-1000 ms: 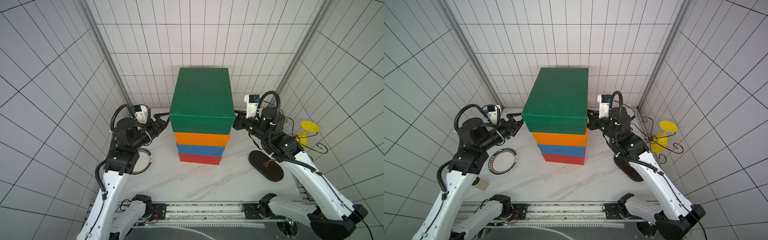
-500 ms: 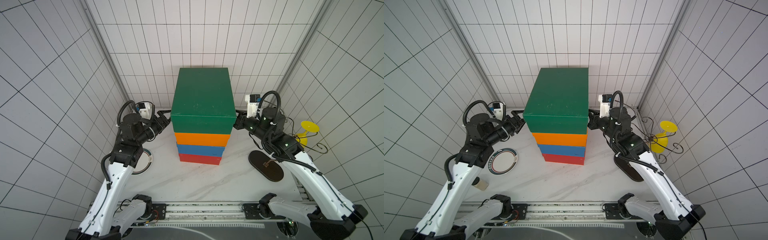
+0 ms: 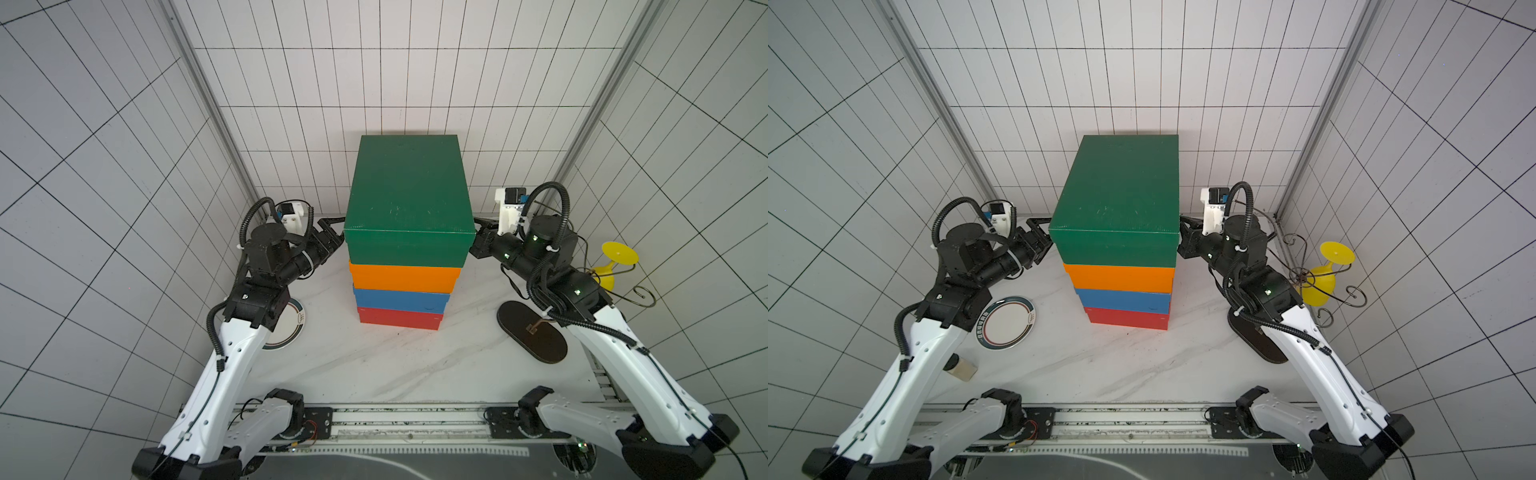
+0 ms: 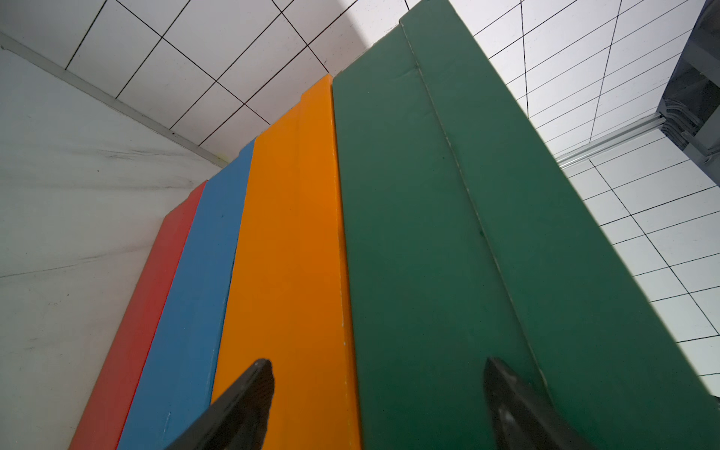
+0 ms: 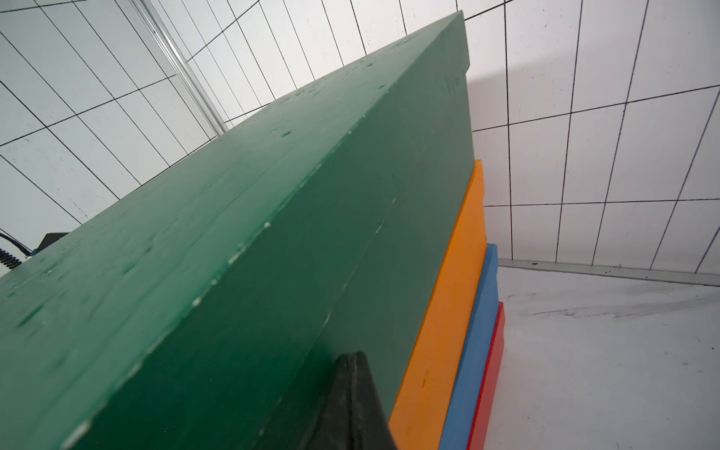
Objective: Stack the shoeboxes
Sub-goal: Adjust the shoeboxes in the shoebox.
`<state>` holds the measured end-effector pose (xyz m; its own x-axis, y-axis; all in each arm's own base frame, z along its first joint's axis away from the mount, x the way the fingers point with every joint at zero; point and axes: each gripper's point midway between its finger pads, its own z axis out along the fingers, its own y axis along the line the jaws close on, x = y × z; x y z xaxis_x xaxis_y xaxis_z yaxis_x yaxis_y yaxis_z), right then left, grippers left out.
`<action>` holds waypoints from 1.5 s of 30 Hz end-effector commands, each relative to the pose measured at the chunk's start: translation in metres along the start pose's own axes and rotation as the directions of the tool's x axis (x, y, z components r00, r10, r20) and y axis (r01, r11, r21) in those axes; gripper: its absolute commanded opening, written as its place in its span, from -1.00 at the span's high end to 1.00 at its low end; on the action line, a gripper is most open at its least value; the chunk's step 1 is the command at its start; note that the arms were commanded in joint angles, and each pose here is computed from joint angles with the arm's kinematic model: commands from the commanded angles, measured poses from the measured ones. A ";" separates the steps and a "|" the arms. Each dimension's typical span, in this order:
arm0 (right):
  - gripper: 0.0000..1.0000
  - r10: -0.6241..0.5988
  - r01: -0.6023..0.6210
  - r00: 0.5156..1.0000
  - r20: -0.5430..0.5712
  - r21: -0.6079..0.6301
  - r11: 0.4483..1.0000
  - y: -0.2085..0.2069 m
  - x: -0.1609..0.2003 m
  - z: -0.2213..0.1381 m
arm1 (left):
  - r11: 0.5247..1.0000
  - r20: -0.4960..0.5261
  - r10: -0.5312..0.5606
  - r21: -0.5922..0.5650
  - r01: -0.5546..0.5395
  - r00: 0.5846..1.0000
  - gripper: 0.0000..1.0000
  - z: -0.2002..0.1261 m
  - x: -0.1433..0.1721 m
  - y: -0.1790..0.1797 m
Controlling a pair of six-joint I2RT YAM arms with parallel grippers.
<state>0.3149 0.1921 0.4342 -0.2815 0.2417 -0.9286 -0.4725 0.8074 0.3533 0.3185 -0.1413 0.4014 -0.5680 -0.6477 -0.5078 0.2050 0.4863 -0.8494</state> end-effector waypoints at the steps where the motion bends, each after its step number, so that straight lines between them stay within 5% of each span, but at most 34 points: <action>1: 1.00 -0.002 0.008 0.997 0.080 -0.074 0.997 0.019 -0.030 -0.010 | 0.998 -0.014 0.035 0.047 -0.034 0.999 -0.69 -0.002 0.002 -0.016; 33: 1.00 0.017 -0.014 0.999 0.041 -0.071 0.997 0.006 -0.014 -0.003 | 0.999 0.024 0.048 -0.022 -0.047 0.999 -0.76 0.001 -0.013 0.000; 45: 1.00 -0.017 0.012 0.998 0.053 0.095 0.995 -0.045 -0.021 -0.023 | 0.984 0.123 0.122 -0.145 -0.104 0.985 -0.88 -0.038 -0.056 0.017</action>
<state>0.3266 0.1539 0.4448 -0.2405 0.2843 -0.9281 -0.4279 0.8271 0.3643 0.3371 -0.0882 0.4002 -0.4829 -0.6771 -0.5553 0.1144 0.5800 -0.8066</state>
